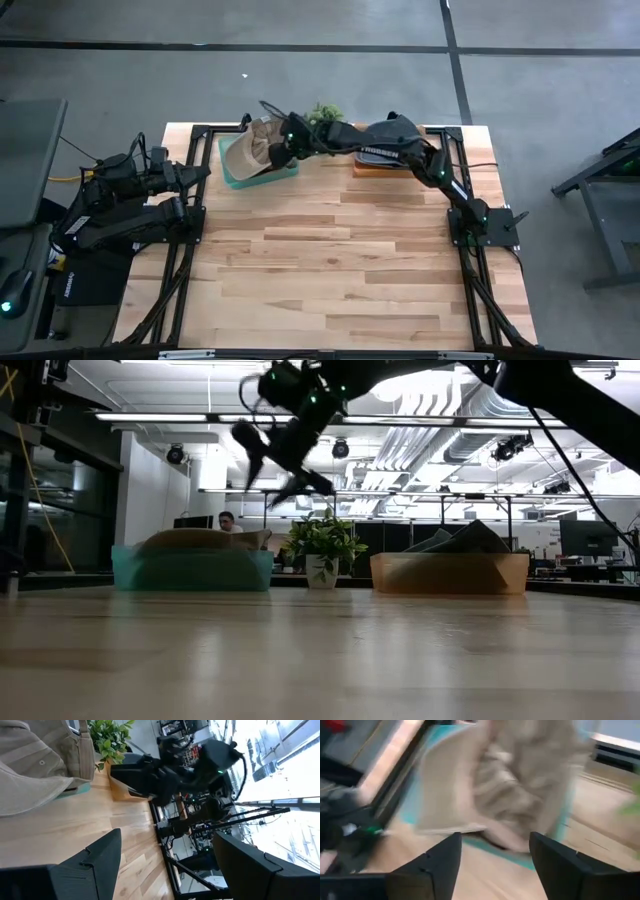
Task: Pick & Place hat
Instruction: Put the brown cap into the blue bin
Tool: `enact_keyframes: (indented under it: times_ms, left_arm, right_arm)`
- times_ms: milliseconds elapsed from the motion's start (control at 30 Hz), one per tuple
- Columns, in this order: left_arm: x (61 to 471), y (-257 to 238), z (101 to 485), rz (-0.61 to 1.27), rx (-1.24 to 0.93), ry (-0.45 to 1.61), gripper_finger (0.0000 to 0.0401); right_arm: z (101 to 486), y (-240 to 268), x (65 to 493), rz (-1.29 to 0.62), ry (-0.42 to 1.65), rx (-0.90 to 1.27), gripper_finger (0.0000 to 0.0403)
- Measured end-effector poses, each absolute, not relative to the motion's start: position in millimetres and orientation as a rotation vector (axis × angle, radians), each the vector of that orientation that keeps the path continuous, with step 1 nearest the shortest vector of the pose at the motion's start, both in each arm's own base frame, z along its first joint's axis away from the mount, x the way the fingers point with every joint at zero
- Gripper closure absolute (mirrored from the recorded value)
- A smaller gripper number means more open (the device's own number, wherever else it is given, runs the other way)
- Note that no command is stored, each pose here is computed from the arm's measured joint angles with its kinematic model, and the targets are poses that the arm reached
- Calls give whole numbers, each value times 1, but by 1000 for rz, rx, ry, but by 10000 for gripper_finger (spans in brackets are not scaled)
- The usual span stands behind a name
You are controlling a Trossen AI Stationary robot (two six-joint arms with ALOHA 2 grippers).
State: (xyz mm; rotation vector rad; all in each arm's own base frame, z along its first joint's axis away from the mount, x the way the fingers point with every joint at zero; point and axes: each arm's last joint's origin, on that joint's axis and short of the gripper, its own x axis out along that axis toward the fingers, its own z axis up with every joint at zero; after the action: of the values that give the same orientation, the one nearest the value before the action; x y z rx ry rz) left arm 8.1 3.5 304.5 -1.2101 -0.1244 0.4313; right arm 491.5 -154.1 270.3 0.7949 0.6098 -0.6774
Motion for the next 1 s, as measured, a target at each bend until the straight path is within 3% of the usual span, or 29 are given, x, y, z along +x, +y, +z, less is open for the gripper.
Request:
enact_keyframes:
  times_ms: [200,400,700,867,1000]
  left_arm:
    - [8,3,304,404,-1215,-105,126]
    - [8,2,302,412,-1222,-76,126]
    - [8,2,301,411,-1225,-63,126]
    - [8,2,300,418,-1227,-54,126]
    - [8,2,300,418,-1227,-53,126]
  right_arm:
    - [239,-162,485,-776,652,907,147]
    - [221,-170,489,-712,589,940,139]
    - [219,-175,490,-713,525,916,139]
    - [219,-179,489,-724,523,910,153]
    - [220,-180,489,-721,521,893,189]
